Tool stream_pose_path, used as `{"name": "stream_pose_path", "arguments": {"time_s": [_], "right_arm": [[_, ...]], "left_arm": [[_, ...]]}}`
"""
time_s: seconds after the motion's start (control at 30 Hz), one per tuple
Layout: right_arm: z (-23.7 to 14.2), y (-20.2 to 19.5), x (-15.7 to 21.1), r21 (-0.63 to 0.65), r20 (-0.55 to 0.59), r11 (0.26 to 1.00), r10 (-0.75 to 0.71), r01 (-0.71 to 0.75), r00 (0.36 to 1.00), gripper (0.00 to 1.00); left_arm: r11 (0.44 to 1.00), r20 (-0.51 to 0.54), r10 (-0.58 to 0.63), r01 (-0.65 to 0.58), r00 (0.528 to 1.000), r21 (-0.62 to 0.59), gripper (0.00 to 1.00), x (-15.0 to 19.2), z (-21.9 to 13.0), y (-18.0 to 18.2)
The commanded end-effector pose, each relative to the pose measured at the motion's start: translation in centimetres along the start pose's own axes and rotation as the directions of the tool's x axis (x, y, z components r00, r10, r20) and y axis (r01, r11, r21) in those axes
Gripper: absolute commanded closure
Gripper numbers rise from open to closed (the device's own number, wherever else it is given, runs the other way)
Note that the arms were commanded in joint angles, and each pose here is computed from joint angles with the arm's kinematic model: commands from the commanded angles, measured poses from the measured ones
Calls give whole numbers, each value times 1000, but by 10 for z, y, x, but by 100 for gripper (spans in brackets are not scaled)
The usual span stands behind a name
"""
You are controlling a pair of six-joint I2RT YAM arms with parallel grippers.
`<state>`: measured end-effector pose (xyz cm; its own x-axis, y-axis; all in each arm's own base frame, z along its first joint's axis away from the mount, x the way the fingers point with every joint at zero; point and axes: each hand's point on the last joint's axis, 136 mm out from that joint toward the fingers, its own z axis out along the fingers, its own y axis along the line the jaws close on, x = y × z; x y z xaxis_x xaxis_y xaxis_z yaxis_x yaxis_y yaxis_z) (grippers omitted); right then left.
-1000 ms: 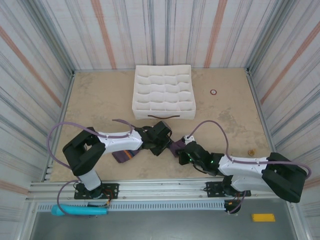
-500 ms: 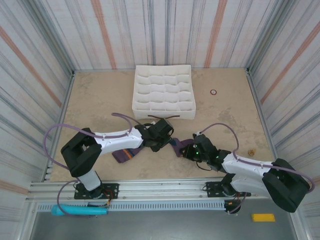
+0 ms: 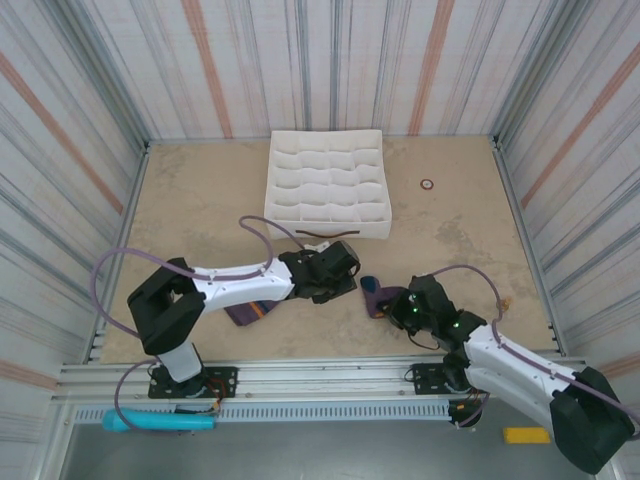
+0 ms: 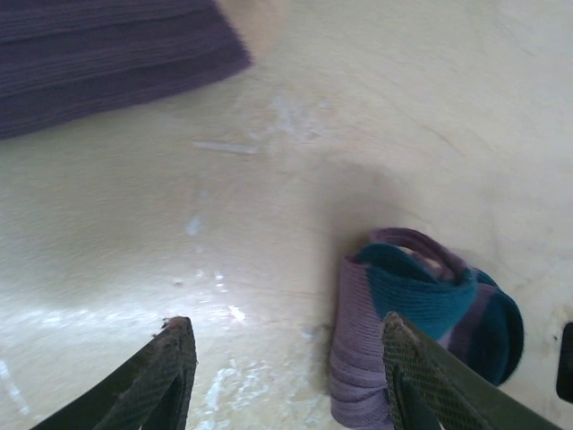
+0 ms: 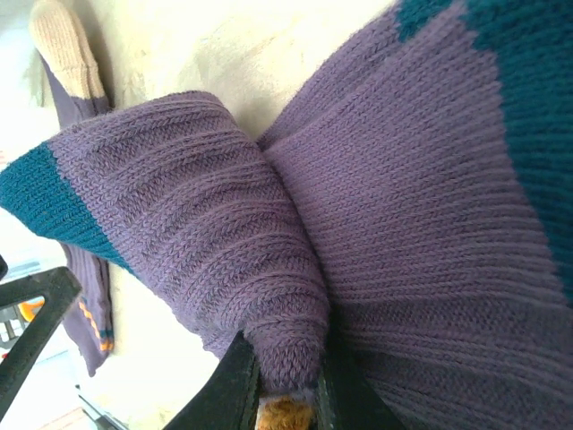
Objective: Roll the socks
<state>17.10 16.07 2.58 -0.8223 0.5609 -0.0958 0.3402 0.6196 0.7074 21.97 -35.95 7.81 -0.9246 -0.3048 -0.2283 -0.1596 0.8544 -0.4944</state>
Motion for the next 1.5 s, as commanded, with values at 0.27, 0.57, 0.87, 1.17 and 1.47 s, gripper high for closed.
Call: {"name": "stream_pose_path", "arguments": {"time_s": [0.27,0.57,0.87,1.17,1.47], "right_arm": [[-20,-132,36,464,-57,877,167,-122,984,100],[-20,-131,36,457,-57,880,177,-132,983,100],[-19,-131,37,452,-59,881,186,-140,981,100],[-19,-128,36,433,-56,890,187,-144,981,100],[-20,-123,33,388,-43,909,180,-149,983,97]], "left_arm": [[970,-134,165,-136,977,202,45,34,32,-39],[957,-140,196,-159,971,241,50,44,47,-42],[972,-188,163,-125,969,199,58,54,60,-25],[983,-267,139,-101,954,151,64,65,76,-19],[991,-325,127,-102,937,91,75,73,85,-12]]}}
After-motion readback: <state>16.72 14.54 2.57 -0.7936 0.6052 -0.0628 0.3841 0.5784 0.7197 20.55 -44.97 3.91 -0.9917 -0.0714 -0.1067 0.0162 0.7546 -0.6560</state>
